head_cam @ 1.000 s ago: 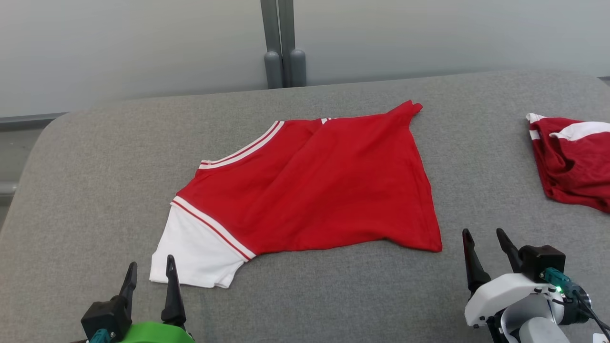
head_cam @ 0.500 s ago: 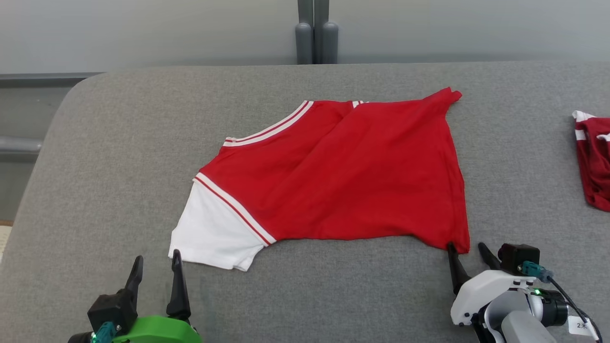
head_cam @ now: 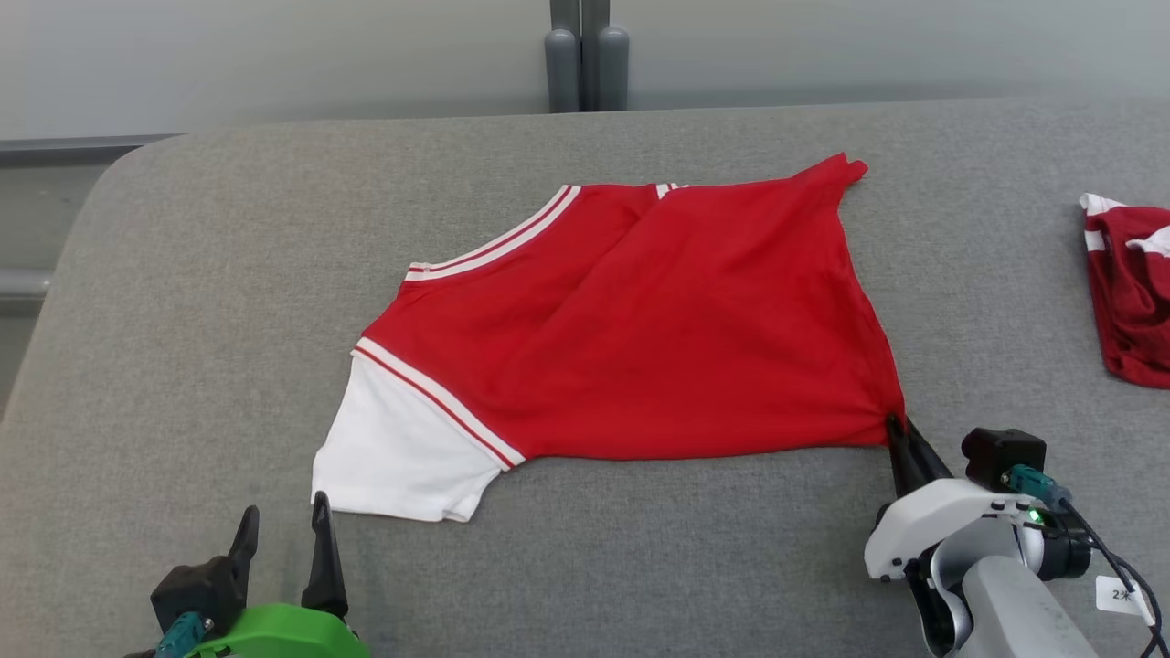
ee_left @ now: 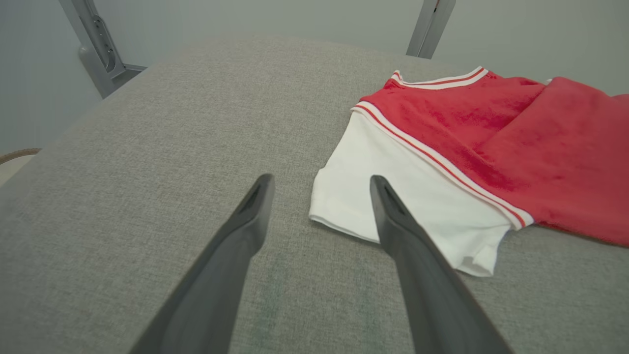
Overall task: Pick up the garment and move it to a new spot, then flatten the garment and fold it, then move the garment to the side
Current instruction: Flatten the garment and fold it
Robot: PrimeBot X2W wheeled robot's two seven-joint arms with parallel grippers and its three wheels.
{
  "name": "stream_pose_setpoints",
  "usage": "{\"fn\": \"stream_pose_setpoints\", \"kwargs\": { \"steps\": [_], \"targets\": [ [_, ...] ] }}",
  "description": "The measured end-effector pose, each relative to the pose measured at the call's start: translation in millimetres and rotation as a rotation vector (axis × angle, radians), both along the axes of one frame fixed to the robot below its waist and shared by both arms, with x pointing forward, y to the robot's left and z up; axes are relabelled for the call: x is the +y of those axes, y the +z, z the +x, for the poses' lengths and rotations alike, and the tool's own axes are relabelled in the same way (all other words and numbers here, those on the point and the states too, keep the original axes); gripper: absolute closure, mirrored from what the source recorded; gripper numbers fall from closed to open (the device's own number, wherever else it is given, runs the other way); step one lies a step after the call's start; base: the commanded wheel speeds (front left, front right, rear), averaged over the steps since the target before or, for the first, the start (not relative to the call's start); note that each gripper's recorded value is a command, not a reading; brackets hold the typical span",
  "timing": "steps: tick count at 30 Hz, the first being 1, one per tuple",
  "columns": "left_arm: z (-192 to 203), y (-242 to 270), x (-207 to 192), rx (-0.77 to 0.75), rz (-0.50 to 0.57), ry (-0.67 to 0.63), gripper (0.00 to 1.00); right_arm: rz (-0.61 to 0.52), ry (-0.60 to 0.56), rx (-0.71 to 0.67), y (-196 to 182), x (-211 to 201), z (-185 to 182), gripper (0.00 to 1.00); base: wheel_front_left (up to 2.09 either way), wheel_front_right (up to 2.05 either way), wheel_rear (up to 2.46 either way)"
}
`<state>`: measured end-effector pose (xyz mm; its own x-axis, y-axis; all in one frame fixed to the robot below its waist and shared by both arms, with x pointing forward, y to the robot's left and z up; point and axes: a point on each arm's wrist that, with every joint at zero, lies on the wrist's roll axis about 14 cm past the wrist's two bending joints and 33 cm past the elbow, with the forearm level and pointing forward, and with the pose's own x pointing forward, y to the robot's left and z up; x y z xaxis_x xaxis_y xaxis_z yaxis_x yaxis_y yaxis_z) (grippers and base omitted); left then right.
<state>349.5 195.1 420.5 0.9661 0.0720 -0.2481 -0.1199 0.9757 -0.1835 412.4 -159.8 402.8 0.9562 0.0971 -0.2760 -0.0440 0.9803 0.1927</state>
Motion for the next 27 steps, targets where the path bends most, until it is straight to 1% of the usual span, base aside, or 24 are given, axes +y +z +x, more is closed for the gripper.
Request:
{"fn": "stream_pose_setpoints", "kwargs": {
  "steps": [4, 6, 9, 13, 18, 19, 20, 21, 22, 23, 24, 25, 27],
  "targets": [
    [6, -13, -8, 0.062, -0.029, -0.028, 0.0, -0.029, -0.032, -0.064, 20, -15, 5, 1.0, 0.0, 0.0, 0.0],
    [6, -23, -12, 0.113, -0.04, -0.046, 0.0, -0.036, -0.041, -0.073, 25, -20, 5, 1.0, 0.0, 0.0, 0.0],
    [6, -38, -21, 0.179, -0.047, -0.08, 0.0, -0.041, -0.049, -0.079, 29, -25, 3, 1.0, 0.0, 0.0, 0.0],
    [11, -47, -29, 0.214, -0.066, -0.097, 0.0, -0.035, -0.057, -0.079, 30, -27, 0, 1.0, 0.0, 0.0, 0.0],
    [10, -60, -35, 0.27, -0.059, -0.122, 0.0, -0.03, -0.055, -0.086, 33, -27, -2, 1.0, 0.0, 0.0, 0.0],
    [10, -61, -36, 0.273, -0.059, -0.129, 0.16, -0.03, -0.055, -0.091, 35, -27, -1, 1.0, 0.0, 0.0, 0.0],
    [11, -61, -37, 0.278, -0.06, -0.134, 0.36, -0.031, -0.057, -0.095, 36, -28, -1, 1.0, 0.0, 0.0, 0.0],
    [12, -62, -39, 0.278, -0.064, -0.138, 0.53, -0.032, -0.06, -0.1, 38, -29, -1, 1.0, 0.0, 0.0, 0.0],
    [13, -61, -39, 0.278, -0.063, -0.141, 0.58, -0.033, -0.06, -0.1, 39, -29, -1, 1.0, 0.0, 0.0, 0.0],
    [14, -61, -41, 0.277, -0.063, -0.144, 0.69, -0.034, -0.06, -0.102, 40, -29, -1, 1.0, 0.0, 0.0, 0.0],
    [15, -61, -42, 0.273, -0.064, -0.148, 0.86, -0.034, -0.061, -0.106, 41, -30, -1, 1.0, 0.0, 0.0, 0.0],
    [15, -61, -43, 0.273, -0.062, -0.155, 1.0, -0.035, -0.061, -0.11, 42, -30, -1, 1.0, 0.0, 0.0, 0.0],
    [16, -60, -46, 0.266, -0.065, -0.168, 1.0, -0.035, -0.061, -0.117, 45, -30, -1, 1.0, 0.0, 0.0, 0.0]
  ]
}}
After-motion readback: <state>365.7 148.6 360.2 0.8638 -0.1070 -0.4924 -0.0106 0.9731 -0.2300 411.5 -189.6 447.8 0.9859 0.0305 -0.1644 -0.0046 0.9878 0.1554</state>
